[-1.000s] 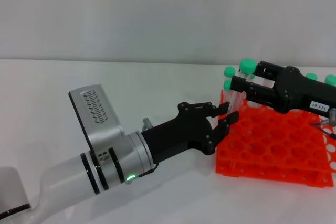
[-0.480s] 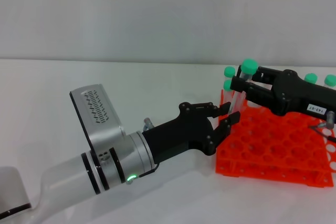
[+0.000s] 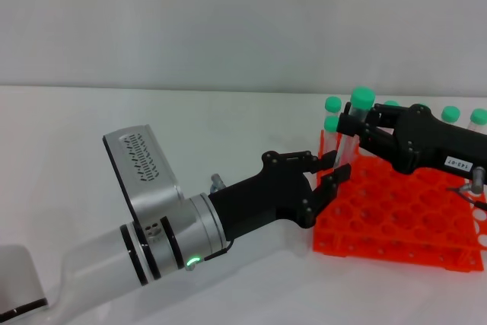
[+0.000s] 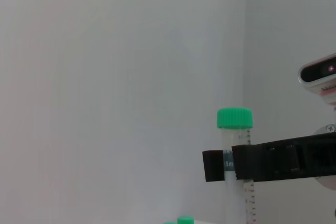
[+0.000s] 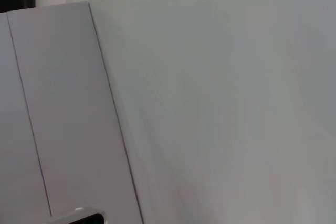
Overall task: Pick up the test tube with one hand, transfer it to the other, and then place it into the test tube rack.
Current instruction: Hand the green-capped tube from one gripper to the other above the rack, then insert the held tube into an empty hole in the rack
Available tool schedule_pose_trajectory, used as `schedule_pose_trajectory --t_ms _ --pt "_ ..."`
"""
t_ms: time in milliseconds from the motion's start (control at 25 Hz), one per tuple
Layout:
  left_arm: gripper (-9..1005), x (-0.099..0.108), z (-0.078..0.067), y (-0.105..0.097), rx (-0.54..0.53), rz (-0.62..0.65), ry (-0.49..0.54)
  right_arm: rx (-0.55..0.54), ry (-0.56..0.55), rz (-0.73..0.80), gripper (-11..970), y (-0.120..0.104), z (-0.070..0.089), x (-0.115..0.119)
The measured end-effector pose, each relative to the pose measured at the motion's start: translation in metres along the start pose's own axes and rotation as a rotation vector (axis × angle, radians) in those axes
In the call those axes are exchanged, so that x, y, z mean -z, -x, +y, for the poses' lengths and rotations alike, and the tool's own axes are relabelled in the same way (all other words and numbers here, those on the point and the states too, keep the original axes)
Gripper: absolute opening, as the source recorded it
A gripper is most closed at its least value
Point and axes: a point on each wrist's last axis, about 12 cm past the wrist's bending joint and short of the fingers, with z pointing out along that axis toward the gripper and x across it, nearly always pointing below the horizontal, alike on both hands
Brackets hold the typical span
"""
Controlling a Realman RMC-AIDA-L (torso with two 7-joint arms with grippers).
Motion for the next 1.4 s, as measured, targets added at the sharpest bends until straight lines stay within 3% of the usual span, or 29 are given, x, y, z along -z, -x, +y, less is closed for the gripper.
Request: schedule_pose_trajectory --t_ms 560,800,960,1160,1400 --pt "203 -0.004 -0.006 -0.01 -0.03 0.052 0.024 -0.02 0.015 -0.002 201 -0.003 0.003 -0.001" --pt "442 0.006 -0.009 -0.017 -0.025 0.04 0.099 -0.019 -0.027 -0.048 201 -0.002 0.001 0.002" --pt "601 0.031 -0.017 -0.027 -0.041 -0.02 0.252 0.004 -0.099 -0.094 202 0.0 -0.006 0.006" --pt "840 0.092 -0.02 -0.041 -0.024 -0.087 0.586 0.028 -0.157 -0.114 202 -0.004 -0.009 0.003" --pt "890 0.134 -0.022 -0.05 0.011 -0.1 0.774 0.066 -0.277 -0.114 202 -0.016 -0.017 -0.005"
